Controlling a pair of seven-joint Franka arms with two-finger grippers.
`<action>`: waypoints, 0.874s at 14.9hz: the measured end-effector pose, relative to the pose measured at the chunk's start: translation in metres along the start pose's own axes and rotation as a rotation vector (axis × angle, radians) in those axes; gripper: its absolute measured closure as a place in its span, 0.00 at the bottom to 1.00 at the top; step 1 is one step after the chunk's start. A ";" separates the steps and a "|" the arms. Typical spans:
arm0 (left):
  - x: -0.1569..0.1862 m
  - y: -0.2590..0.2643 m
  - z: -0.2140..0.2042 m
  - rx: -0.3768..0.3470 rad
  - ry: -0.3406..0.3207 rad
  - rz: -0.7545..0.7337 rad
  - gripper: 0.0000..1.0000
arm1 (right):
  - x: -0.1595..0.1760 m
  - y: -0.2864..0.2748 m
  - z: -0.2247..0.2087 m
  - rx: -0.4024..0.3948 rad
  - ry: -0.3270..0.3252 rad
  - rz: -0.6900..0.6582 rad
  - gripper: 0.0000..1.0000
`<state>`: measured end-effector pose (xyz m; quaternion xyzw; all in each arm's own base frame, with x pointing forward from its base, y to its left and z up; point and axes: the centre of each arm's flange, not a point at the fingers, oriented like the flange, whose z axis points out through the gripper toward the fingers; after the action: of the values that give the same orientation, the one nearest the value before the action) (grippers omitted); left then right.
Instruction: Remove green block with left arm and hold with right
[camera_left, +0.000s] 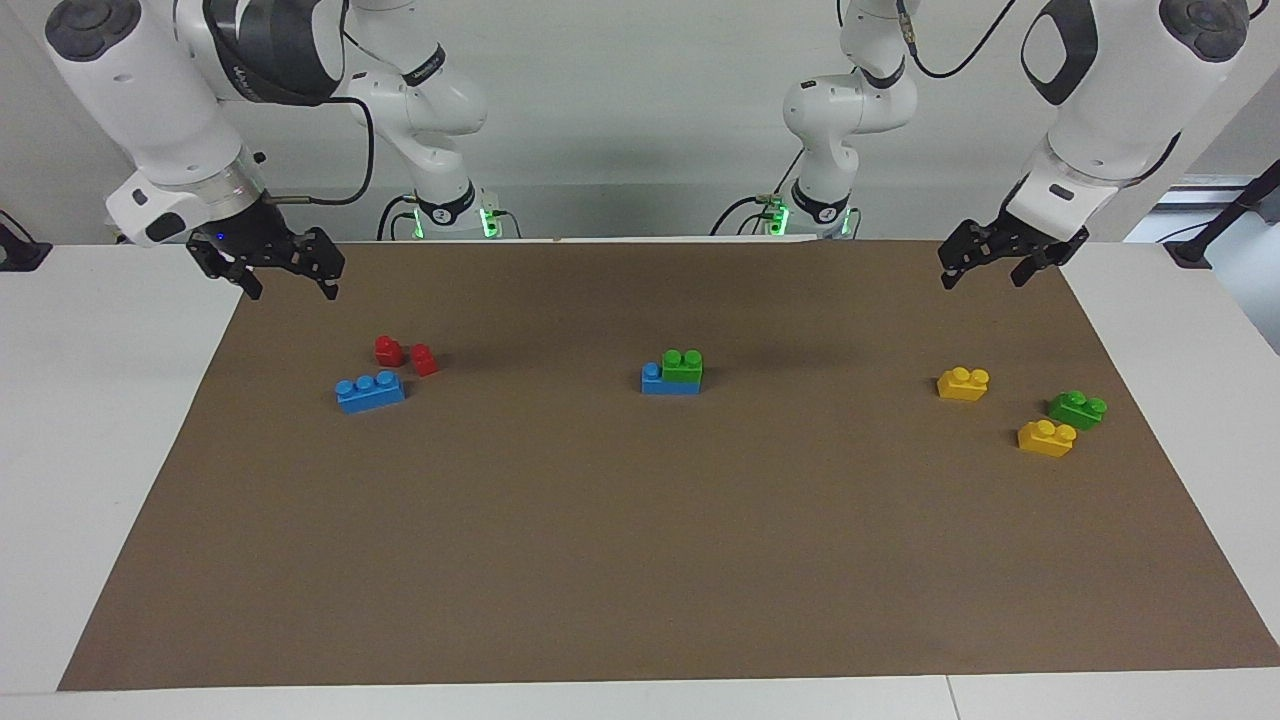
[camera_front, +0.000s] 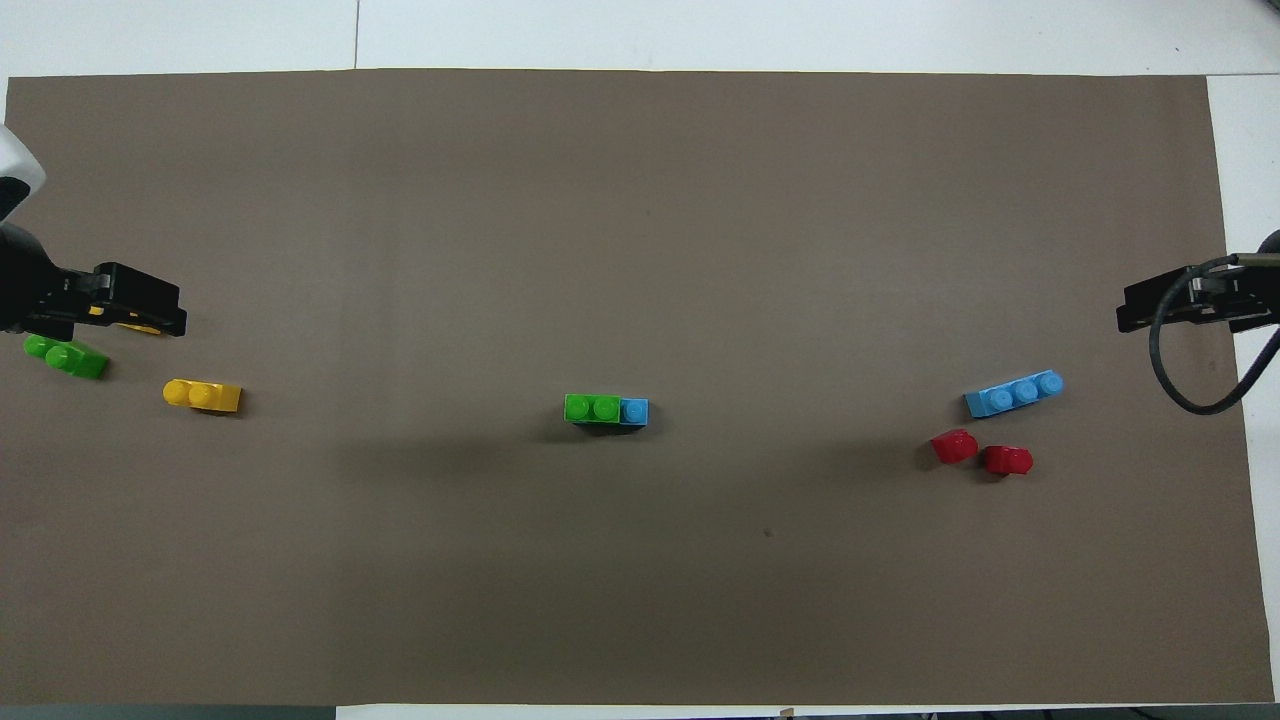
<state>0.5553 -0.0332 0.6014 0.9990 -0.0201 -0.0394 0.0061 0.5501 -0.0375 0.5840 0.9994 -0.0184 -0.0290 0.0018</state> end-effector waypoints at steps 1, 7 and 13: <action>0.000 0.000 0.000 0.000 0.000 0.000 0.00 | 0.000 0.000 0.000 0.000 0.000 0.000 0.00; 0.000 0.000 -0.002 0.000 0.004 0.000 0.00 | -0.001 0.000 0.005 0.000 -0.002 0.003 0.00; -0.006 0.003 -0.015 0.001 0.029 0.005 0.00 | 0.011 -0.027 0.012 0.015 0.062 0.381 0.00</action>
<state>0.5501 -0.0362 0.6166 0.9994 -0.0226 -0.0247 0.0059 0.5608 -0.0108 0.5712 0.9782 -0.2075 0.0029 0.0002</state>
